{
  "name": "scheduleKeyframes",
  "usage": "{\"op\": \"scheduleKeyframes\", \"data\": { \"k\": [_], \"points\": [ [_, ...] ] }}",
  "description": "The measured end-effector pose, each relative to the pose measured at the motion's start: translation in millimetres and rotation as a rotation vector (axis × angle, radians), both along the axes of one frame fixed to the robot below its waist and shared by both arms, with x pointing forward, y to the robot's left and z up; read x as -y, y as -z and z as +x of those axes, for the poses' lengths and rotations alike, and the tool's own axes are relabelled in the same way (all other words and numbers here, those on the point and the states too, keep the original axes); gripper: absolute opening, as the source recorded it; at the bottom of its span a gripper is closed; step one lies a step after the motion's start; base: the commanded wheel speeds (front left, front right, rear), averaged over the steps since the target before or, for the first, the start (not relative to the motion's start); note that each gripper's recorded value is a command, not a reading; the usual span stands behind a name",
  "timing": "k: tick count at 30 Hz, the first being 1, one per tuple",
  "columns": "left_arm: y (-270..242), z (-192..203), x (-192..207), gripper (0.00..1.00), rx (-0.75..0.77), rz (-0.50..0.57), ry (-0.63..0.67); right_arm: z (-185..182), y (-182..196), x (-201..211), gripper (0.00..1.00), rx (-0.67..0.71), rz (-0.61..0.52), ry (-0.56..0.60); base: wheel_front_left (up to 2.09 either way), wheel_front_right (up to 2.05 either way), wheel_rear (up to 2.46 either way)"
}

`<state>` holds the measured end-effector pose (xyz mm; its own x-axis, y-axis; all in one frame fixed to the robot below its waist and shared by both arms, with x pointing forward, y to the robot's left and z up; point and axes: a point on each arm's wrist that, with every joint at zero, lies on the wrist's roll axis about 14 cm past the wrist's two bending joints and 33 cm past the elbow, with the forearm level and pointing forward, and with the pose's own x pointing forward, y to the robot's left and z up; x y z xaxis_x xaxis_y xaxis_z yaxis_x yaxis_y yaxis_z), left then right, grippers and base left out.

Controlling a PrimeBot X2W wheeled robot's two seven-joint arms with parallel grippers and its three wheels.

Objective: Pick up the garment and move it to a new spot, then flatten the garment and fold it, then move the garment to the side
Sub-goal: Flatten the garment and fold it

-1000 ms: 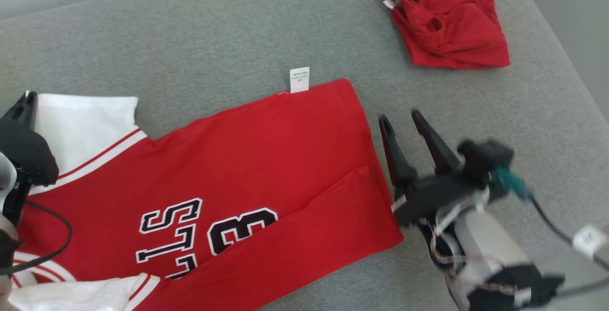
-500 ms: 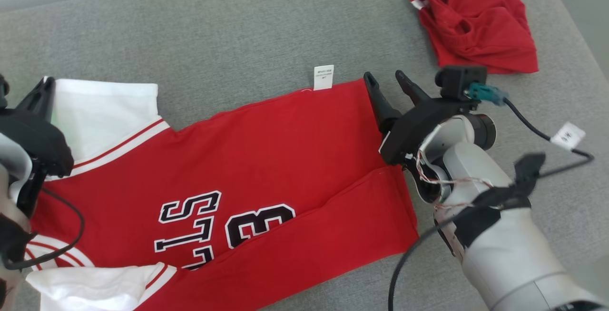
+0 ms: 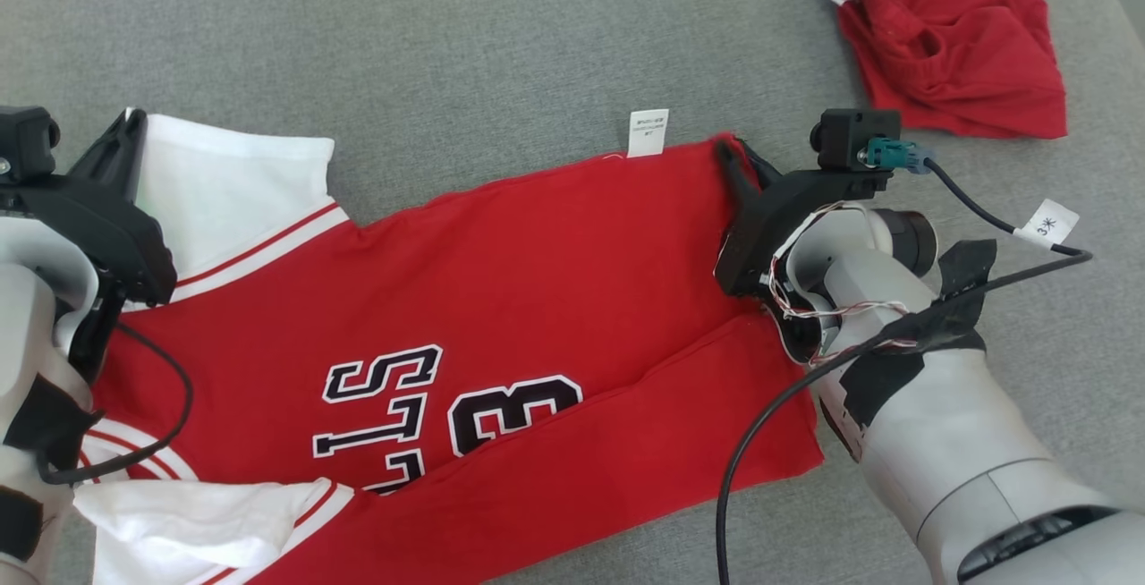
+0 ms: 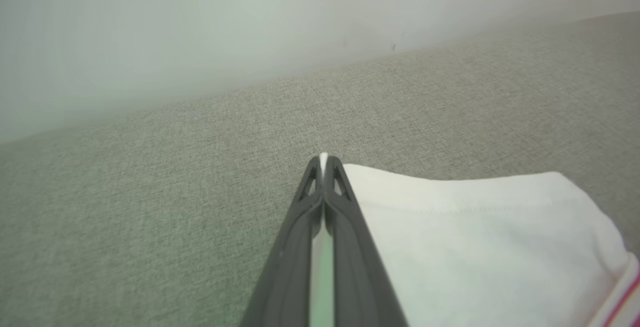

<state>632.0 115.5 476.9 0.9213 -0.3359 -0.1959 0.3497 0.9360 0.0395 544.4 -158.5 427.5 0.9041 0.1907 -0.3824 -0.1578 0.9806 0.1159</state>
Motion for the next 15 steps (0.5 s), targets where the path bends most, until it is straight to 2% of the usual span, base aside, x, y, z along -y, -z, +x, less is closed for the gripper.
{"op": "scheduleKeyframes", "data": {
  "k": [8,15],
  "points": [
    [-4.3,-0.5,-7.2,0.0,0.025,-0.016,-0.012,11.4,-6.4,-2.6,0.0,0.063,-0.01,-0.001,0.0,0.0,0.0],
    [-27.3,-15.4,-6.2,0.0,0.108,-0.076,-0.007,4.6,-22.6,-17.2,0.0,0.137,0.047,-0.022,0.0,0.0,0.0]
  ]
}}
